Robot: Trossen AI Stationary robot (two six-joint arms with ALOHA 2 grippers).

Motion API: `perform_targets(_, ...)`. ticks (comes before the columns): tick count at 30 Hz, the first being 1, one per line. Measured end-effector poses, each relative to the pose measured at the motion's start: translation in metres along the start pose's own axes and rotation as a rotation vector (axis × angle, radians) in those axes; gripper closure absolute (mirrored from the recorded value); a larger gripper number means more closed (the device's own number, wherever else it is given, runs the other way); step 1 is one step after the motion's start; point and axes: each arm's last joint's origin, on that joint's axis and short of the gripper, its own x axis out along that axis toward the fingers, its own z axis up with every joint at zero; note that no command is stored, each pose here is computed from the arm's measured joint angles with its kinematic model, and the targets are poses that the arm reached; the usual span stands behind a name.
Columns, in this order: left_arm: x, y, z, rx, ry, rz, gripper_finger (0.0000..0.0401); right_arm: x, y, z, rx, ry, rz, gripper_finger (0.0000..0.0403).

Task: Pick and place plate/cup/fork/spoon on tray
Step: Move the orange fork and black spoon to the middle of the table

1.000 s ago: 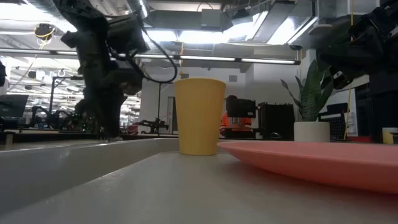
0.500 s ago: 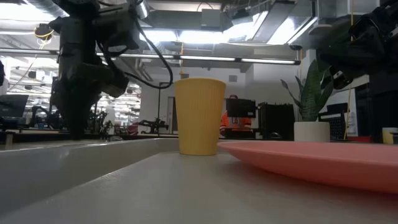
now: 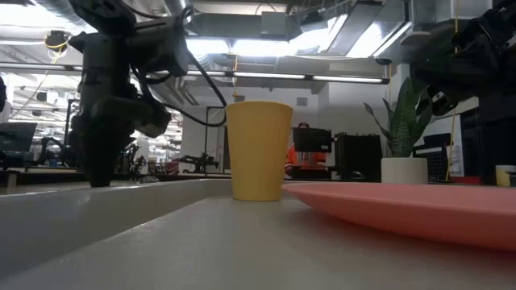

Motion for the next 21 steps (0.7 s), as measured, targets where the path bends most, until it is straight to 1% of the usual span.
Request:
perform_targets(9, 0.000, 0.009, 0.014, -0.037, -0.009, -0.023, 0.0401, 0.000, 0.000, 0.000, 0.000, 0.000, 0.000, 0.0347)
perform_targets(16, -0.001, 0.013, 0.026, -0.022, -0.074, -0.055, 0.0401, 0.000, 0.000, 0.000, 0.000, 0.000, 0.000, 0.0347)
perform_targets(21, -0.003, 0.019, 0.041, -0.024, -0.177, -0.059, 0.0401, 0.000, 0.000, 0.000, 0.000, -0.001, 0.000, 0.0347)
